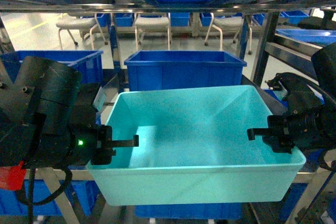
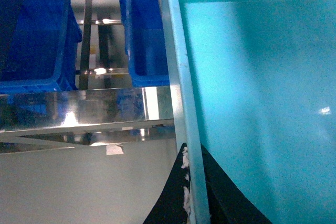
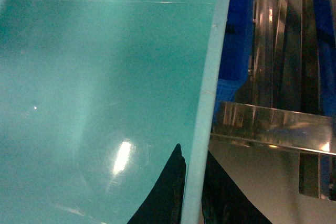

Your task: Organize blue bins on left shelf correctly

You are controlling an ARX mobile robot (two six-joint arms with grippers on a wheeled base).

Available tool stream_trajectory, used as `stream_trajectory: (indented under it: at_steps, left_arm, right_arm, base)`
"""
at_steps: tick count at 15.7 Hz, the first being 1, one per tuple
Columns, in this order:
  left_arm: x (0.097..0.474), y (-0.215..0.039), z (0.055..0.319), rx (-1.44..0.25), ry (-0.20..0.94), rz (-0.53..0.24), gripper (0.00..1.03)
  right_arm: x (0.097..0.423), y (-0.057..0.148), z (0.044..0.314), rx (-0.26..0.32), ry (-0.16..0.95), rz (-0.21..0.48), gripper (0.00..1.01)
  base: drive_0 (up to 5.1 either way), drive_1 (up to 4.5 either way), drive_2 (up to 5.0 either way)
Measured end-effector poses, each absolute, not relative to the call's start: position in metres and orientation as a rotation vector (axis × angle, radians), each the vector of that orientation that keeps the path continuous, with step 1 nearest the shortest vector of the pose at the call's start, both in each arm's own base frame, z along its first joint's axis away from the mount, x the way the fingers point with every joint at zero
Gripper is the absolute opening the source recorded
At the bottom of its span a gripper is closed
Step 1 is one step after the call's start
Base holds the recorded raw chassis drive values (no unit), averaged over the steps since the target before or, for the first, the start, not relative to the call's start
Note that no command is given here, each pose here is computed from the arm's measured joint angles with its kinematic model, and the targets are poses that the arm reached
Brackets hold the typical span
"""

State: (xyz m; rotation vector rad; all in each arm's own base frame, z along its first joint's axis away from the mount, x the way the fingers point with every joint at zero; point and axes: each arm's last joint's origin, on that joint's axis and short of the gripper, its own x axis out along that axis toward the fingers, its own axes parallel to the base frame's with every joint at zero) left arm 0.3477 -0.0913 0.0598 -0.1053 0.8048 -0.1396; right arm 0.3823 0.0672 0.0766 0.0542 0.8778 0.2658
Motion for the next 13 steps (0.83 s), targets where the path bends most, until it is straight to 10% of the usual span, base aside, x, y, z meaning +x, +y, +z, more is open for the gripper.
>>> stream_trajectory:
  at_steps: [13]
  left_arm:
    - [0.385,-0.091,0.047,-0.044,0.840,-0.139,0.02]
  right_arm:
    - [0.419,0.073,0.068,0.048,0.959,0.269,0.07]
  base:
    - [0.0,0.00,0.0]
